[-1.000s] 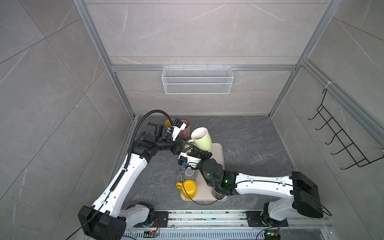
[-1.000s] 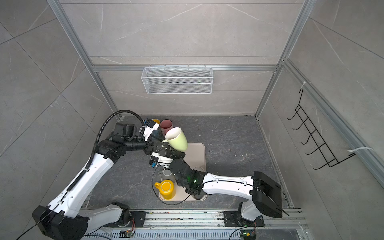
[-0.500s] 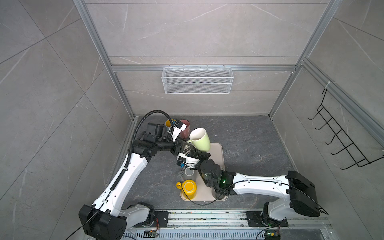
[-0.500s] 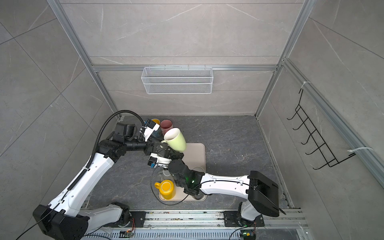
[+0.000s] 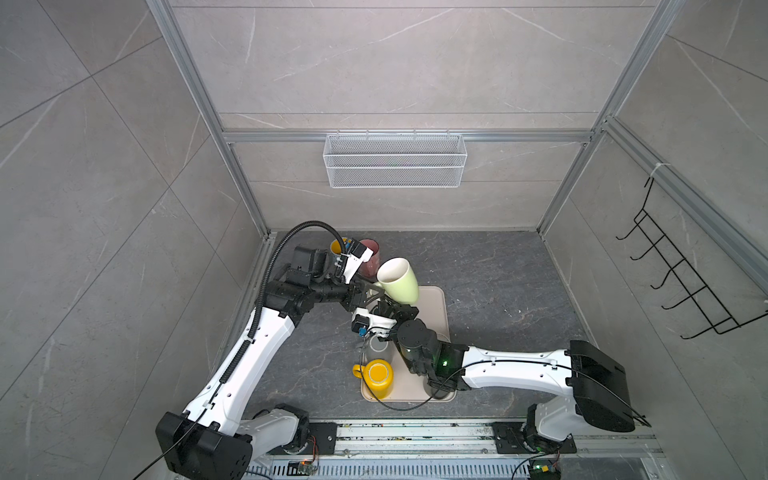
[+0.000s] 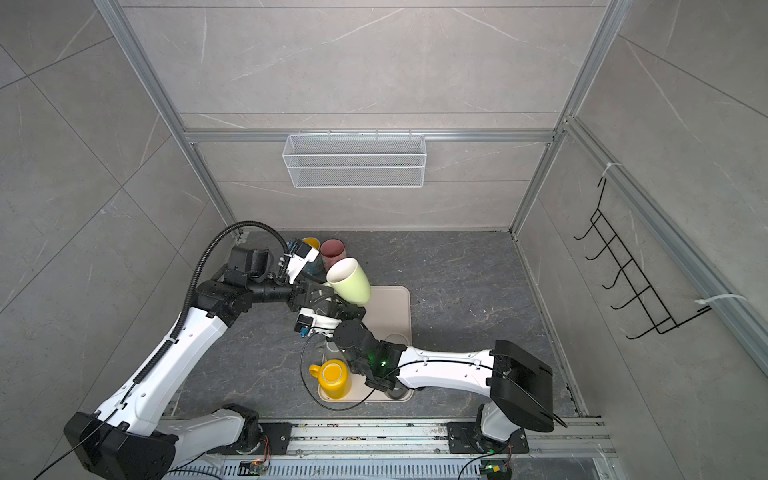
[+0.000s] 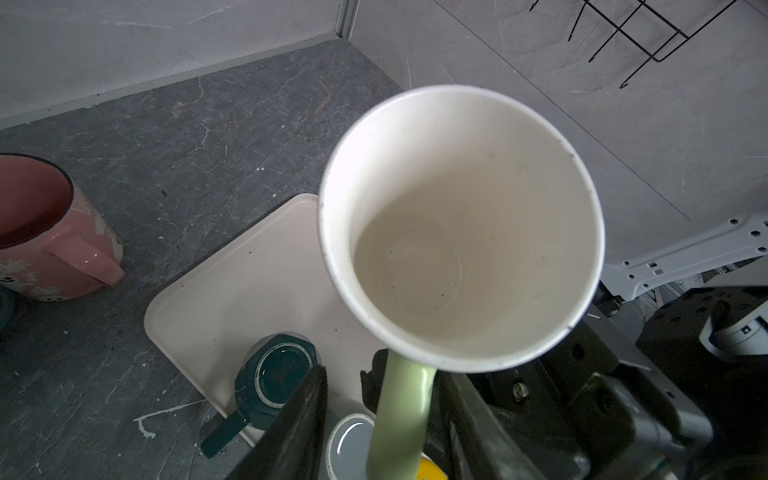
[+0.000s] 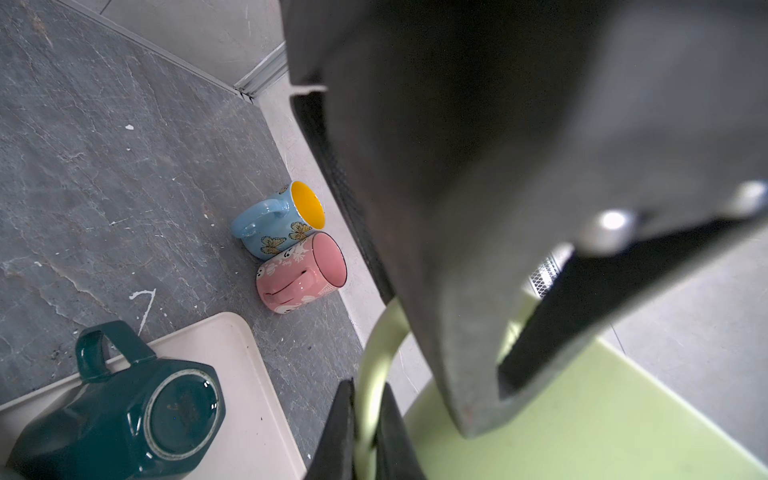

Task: Turn the mug right side up
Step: 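Grasp the light green mug's handle with the left gripper while the right holds it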

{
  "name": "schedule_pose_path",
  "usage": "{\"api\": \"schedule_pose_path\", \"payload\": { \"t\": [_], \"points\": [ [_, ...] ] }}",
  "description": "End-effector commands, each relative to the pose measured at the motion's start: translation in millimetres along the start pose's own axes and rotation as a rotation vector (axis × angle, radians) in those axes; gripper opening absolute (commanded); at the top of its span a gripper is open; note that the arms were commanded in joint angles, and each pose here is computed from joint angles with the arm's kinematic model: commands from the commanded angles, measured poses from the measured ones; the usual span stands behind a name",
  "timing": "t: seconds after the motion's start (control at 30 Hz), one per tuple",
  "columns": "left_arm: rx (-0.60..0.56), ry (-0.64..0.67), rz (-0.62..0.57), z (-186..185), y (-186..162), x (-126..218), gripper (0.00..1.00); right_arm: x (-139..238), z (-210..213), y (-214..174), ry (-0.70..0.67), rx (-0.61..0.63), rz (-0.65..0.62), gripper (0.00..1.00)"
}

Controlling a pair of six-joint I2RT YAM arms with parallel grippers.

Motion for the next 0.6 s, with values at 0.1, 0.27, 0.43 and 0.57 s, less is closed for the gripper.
{"api": "schedule_pose_path", "payload": {
  "t": [0.1, 0.27, 0.43, 0.57],
  "points": [
    [-0.014, -0.045, -0.036, -6.8, 3.7, 2.7, 0.39, -1.1, -24.7, 14.6, -0.084, -0.096, -0.028, 0.0],
    [-0.005, -0.047, -0.029, -5.3, 3.5, 0.7, 0.08, -2.9, -23.1, 15.7, -0.078, -0.09, -0.027, 0.0],
    [0.021, -0.06, -0.019, -4.2, 3.8, -1.6, 0.0, -4.7, -21.8, 15.4, -0.083, -0.087, -0.011, 0.0],
    [0.02, -0.061, -0.035, -4.0, 5.7, -1.9, 0.0, -5.9, -21.3, 14.1, -0.091, -0.089, 0.013, 0.0]
  ]
}}
Point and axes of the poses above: each gripper's point midway between its finger pads, its own x axis back along the fingers, its own z axis along the line the jaws close on, y = z × x, the point moved 8 cm from there along x, back along the fingers, and after that the axes turned 6 degrees about x, right-handed, at the moved point
